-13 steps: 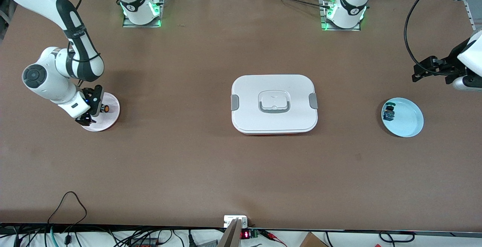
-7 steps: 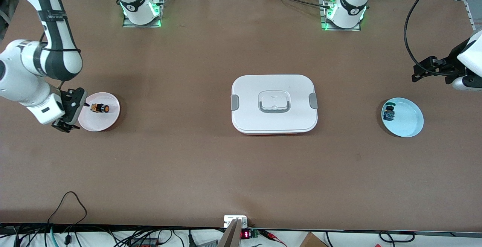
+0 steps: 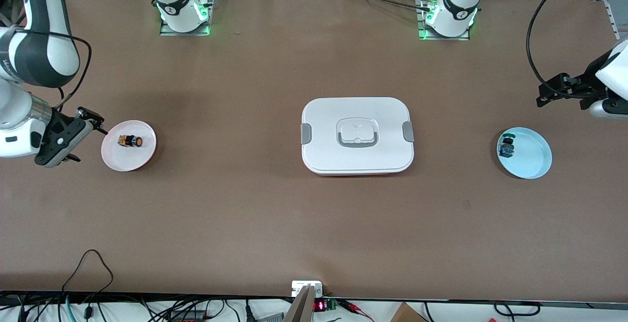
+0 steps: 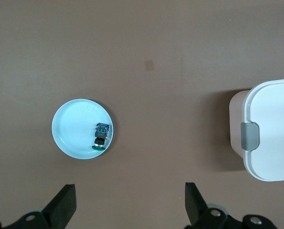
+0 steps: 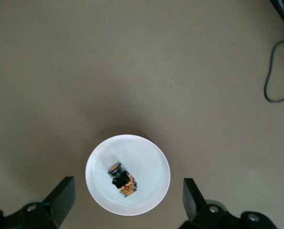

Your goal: Transfer orange switch to right arm and place

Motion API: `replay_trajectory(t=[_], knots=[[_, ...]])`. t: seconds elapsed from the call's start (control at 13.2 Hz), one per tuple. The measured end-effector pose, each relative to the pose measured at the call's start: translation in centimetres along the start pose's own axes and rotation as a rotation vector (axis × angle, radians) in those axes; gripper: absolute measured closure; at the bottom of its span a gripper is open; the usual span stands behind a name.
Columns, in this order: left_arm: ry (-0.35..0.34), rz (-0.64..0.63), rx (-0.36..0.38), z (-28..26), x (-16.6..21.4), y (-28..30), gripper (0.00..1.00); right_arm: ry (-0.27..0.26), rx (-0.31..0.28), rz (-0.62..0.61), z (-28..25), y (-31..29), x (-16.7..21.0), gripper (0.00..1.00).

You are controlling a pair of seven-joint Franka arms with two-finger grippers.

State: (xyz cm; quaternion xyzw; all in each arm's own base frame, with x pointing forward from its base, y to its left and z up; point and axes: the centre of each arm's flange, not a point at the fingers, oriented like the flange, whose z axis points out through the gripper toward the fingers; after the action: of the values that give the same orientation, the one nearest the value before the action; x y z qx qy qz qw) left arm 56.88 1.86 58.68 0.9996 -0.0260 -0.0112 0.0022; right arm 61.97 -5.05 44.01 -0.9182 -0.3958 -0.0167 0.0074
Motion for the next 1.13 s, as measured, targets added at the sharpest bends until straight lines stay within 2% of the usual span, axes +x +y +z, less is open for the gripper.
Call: replay_trajectory(t=[0.15,0.3,0.6,0.75,0.83,0.98,1.13], knots=[[0.000,0.000,0.000,0.0,0.0,0.0,0.00,0.023,0.050,0.161,-0.6,-0.4,0.4,0.00],[0.000,0.000,0.000,0.0,0.0,0.0,0.00,0.019,0.108,0.332,-1.1,-1.1,0.9,0.00],[0.000,0.000,0.000,0.0,0.0,0.0,0.00,-0.081,0.176,0.618,-3.1,-5.5,4.6,0.00],[0.000,0.000,0.000,0.0,0.0,0.0,0.00,-0.118,0.180,0.650,-4.8,-8.2,6.4,0.00],[0.000,0.000,0.000,0.0,0.0,0.0,0.00,-0.127,0.162,0.652,-5.7,-8.5,6.5,0.00],[0.000,0.000,0.000,0.0,0.0,0.0,0.00,-0.138,0.116,0.672,-6.3,-7.2,5.0,0.00],[0.000,0.000,0.000,0.0,0.0,0.0,0.00,-0.147,0.094,0.722,-6.4,-4.8,2.6,0.00]])
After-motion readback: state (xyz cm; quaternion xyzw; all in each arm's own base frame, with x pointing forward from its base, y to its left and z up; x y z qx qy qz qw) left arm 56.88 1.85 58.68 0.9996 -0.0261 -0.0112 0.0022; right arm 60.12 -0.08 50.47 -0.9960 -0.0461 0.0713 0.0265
